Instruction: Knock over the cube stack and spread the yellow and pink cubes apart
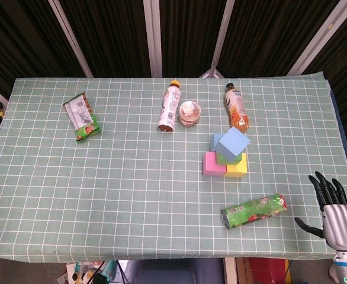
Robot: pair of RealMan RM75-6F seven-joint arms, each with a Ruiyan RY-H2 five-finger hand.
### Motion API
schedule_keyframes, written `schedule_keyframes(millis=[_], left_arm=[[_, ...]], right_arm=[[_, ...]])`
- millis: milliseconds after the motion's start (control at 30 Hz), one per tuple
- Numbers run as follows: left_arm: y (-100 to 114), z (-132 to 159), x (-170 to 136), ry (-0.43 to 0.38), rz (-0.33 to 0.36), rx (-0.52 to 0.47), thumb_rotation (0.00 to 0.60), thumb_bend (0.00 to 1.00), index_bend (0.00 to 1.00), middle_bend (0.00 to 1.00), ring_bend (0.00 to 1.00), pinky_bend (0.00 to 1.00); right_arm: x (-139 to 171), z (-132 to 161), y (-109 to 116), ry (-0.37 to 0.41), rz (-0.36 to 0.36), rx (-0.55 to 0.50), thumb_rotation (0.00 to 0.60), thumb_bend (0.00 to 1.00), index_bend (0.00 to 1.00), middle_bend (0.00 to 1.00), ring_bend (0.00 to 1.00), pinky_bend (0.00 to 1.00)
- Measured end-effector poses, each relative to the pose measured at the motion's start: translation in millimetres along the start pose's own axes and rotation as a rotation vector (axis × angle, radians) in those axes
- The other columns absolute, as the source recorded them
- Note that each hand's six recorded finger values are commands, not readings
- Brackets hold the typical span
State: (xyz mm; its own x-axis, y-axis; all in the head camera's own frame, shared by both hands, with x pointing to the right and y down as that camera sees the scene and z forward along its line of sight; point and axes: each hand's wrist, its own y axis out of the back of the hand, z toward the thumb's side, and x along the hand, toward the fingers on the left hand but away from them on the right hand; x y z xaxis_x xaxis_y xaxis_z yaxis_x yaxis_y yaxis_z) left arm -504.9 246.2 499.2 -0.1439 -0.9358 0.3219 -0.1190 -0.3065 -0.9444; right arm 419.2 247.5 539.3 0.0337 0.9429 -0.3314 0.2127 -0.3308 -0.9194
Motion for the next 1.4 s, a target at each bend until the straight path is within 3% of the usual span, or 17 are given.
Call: schedule_keyframes(millis=[800,1067,1233,1400], left_arm=[[2.1,2.1,-3.7,-0.001,0.012,0.003,0.6,0.15,0.18,0.03,0.0,0.0],[3.0,1.5,-6.5,0.002,0.011,-0.001,0.6,0.15,0.18,0.03,0.0,0.0],[1.2,2.5,-5.4,0.0,0.003,0.005,0.6,0.15,0.18,0.03,0.0,0.0],[2.1,2.9,-6.4,-0.001,0.006,0.003,0.6,0.15,0.18,0.03,0.0,0.0]], right_arm=[[-1.8,5.5,-11.9,0.025,0.066,-0.061,0.6,0.09,0.01,0.0,0.11,0.0],[-3.8,5.9,-10.7,0.017,0.055,-0.081,0.6,0.09,0.01,0.0,0.11,0.0],[-17.8,8.5,-5.1,0.028,0.063,-0.147,0.6,0.09,0.01,0.0,0.11,0.0],[-48.8,8.4,0.6,0.019,0.125,-0.184,0.6,0.09,0.01,0.0,0.11,0.0]])
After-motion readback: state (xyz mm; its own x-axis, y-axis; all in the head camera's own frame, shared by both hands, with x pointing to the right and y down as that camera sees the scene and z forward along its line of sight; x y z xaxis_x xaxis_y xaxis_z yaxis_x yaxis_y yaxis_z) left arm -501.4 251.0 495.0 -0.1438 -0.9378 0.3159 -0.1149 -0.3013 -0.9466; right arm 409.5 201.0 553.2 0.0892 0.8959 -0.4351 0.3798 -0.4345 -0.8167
